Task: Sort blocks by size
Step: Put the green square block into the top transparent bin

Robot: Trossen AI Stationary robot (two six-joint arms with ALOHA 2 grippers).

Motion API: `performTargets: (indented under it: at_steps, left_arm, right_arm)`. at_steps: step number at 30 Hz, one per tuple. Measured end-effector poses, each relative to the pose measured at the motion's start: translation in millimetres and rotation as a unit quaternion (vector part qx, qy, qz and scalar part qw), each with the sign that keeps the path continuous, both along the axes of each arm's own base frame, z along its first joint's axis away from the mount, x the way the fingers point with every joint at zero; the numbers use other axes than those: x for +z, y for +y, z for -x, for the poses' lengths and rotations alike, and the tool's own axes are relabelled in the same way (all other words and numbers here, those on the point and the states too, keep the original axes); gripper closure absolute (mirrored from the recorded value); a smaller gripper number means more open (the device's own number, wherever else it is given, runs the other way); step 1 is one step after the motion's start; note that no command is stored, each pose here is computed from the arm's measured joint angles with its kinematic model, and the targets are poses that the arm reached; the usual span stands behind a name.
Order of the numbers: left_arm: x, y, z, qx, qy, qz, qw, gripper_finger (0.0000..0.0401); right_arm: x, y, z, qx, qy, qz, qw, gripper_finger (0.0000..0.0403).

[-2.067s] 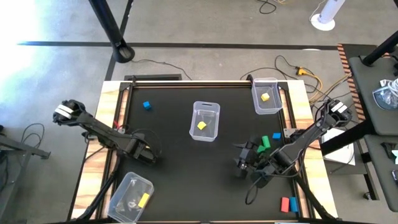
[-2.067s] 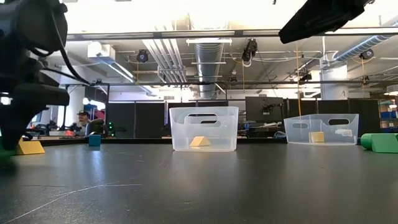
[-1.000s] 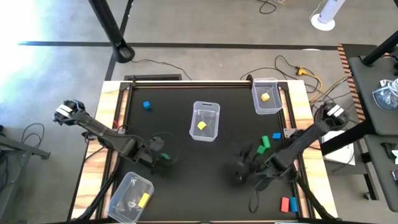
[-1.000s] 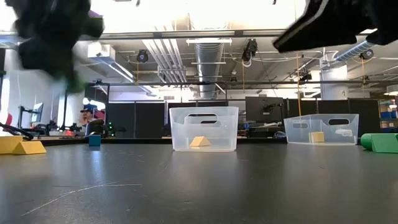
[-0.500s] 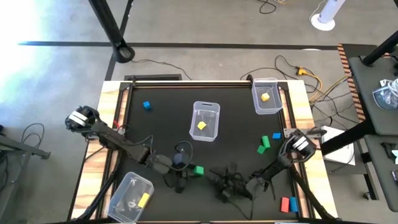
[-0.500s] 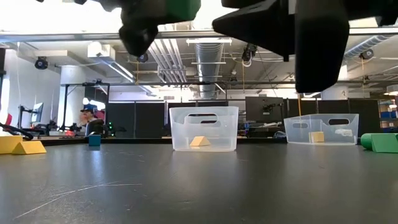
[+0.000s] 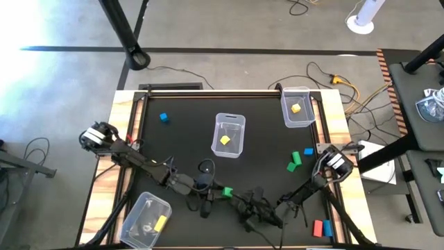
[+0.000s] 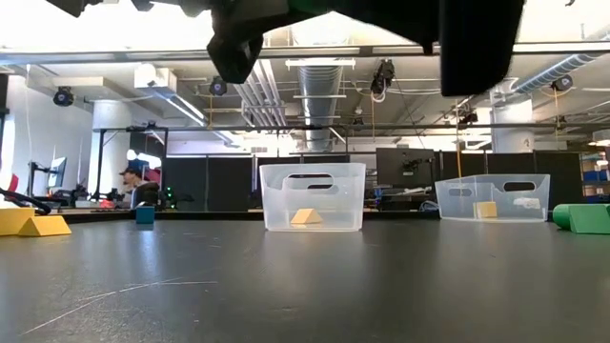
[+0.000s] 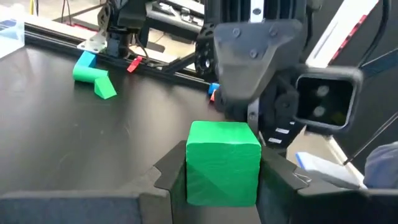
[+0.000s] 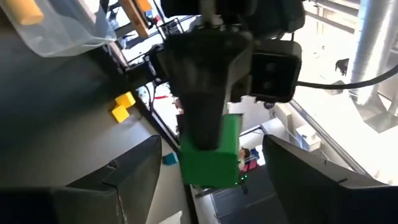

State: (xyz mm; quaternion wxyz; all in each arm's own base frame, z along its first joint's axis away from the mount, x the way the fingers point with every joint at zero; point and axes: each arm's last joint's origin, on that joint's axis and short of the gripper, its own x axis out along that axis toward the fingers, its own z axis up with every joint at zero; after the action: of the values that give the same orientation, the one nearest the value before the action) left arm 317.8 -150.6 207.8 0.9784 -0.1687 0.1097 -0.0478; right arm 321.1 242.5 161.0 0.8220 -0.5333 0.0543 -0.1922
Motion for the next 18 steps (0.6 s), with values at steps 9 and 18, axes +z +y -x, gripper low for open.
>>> performTargets:
  at_steps: [9, 18]
  left_arm:
    - [4.0, -0.6, -0.8, -0.002, -0.020, 0.012, 1.000, 0.0283]
    - [5.6, -1.2, -0.9, -0.010, -0.024, 0.032, 0.999, 0.0282]
  right_arm:
    - [10.0, 0.0, -7.9, -0.013, 0.007, 0.040, 0.999, 0.0211]
    - [10.3, -0.1, -7.9, -0.016, 0.014, 0.059, 0.998, 0.0255]
